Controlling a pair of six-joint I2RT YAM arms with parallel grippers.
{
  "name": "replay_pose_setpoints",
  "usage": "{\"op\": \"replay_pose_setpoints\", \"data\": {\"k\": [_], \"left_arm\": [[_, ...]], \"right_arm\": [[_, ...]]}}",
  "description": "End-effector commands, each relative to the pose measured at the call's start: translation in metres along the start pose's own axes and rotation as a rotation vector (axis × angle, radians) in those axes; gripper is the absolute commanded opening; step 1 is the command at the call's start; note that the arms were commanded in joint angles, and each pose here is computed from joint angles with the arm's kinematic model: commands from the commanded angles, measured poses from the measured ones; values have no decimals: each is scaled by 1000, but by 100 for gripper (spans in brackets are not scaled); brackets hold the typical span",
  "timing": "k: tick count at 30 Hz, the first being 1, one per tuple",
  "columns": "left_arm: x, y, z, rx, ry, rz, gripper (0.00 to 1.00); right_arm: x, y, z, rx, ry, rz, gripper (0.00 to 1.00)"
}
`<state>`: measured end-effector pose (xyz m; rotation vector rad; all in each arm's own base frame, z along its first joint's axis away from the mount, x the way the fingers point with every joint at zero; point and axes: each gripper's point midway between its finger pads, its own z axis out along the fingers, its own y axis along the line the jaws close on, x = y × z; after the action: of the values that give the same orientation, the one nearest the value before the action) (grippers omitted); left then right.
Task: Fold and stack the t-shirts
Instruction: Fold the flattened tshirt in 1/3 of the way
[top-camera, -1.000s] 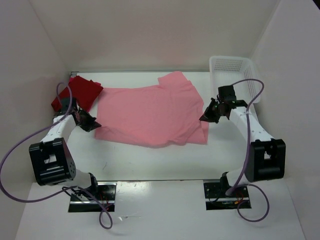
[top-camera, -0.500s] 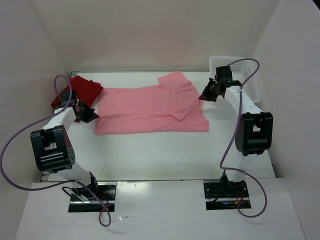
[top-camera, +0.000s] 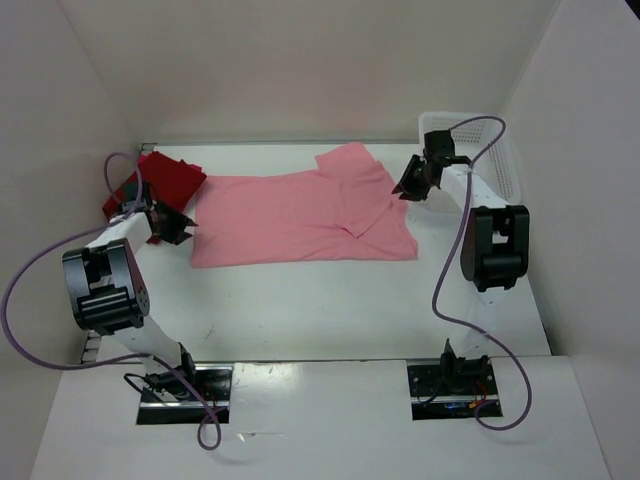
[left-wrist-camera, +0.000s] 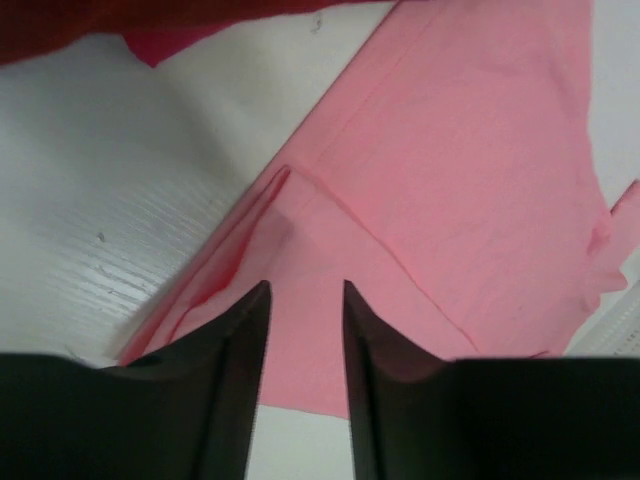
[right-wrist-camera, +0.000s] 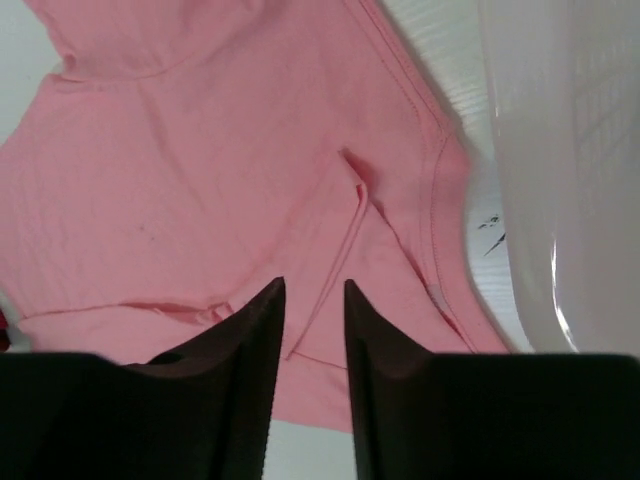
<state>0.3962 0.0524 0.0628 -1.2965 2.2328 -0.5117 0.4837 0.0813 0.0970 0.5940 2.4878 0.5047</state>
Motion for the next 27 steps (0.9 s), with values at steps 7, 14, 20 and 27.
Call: {"op": "replay_pose_setpoints", "data": {"k": [7,14,20,27], "left_arm": [[8,-14,-67,116,-80,56,47],[54,53,-36,-25,86,-3,47],[62,61,-13,-29,135,-28,41],[61,62,2,-24,159,-34,20]], "right_arm": [[11,17,-97,-99,-207,-48,12],[100,-63,-65,60,-54,98,24],[111,-86,-50,136,-57,132,47],[111,-104,-28,214,-70,194,44]]}}
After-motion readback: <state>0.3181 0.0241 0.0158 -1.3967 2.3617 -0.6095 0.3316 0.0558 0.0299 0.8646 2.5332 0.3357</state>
